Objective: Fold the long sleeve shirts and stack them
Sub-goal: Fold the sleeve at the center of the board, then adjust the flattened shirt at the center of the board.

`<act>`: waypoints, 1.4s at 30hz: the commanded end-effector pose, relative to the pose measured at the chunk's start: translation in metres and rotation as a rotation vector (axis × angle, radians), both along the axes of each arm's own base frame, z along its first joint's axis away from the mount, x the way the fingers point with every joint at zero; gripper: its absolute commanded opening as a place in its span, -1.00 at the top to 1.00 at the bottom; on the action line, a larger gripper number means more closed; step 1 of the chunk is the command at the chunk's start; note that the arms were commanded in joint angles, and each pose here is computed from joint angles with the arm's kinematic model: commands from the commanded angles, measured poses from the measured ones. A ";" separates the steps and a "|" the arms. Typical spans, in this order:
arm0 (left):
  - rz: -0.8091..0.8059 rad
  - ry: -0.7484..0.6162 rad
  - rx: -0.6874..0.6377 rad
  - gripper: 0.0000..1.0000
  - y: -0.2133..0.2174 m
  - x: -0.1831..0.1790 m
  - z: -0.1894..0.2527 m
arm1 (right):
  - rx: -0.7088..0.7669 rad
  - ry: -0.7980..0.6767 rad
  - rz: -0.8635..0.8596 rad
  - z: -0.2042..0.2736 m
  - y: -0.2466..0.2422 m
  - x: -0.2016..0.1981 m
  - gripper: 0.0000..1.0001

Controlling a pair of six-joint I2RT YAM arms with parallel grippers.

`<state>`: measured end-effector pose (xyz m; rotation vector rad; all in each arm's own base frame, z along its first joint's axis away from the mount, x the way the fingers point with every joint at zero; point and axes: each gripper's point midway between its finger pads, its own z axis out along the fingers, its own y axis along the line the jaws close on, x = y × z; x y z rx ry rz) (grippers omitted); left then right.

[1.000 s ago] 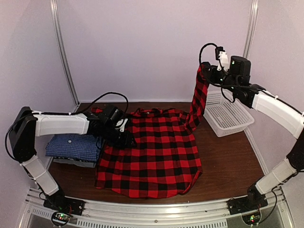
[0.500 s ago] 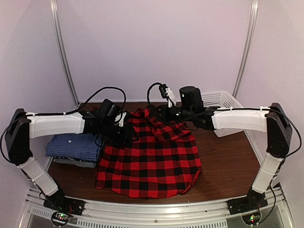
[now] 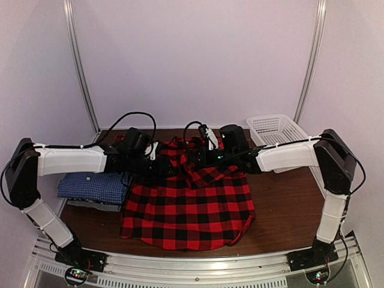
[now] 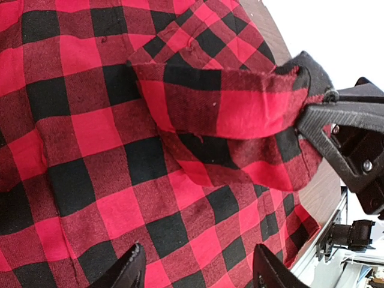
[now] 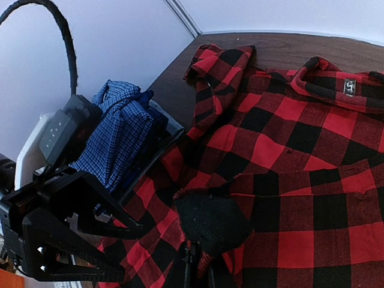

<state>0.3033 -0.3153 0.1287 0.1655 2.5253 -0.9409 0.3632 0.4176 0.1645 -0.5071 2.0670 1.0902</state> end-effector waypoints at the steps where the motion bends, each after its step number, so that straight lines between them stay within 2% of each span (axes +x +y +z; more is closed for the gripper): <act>1: 0.040 -0.033 -0.031 -0.26 0.002 0.008 0.007 | 0.047 0.012 0.058 0.002 0.016 -0.012 0.73; 3: 0.053 -0.034 -0.034 -0.29 0.005 0.006 0.007 | 0.051 0.015 0.081 0.005 0.023 -0.019 0.29; 5: 0.058 -0.031 -0.038 -0.35 0.008 0.003 0.005 | 0.038 0.017 0.085 0.006 0.022 -0.023 0.00; 7: 0.068 -0.027 -0.040 -0.40 0.012 0.000 0.004 | 0.034 0.016 0.074 0.009 0.017 -0.026 -0.23; 9: 0.081 -0.022 -0.043 -0.42 0.016 -0.004 0.001 | 0.023 0.015 0.054 0.013 0.010 -0.027 -0.33; 17: 0.105 0.043 0.005 -0.47 0.028 -0.015 -0.030 | -0.099 0.015 -0.063 0.008 -0.030 -0.022 -0.39; 24: 0.169 0.097 0.133 -0.41 0.050 -0.020 -0.057 | -0.174 0.028 -0.114 -0.005 -0.064 -0.040 -0.39; 35: 0.164 0.154 0.169 0.11 0.053 -0.028 -0.088 | -0.238 0.147 -0.165 -0.039 -0.111 -0.082 -0.38; 42: 0.179 0.159 0.213 0.23 0.060 -0.026 -0.099 | -0.270 0.213 -0.179 -0.060 -0.138 -0.112 -0.35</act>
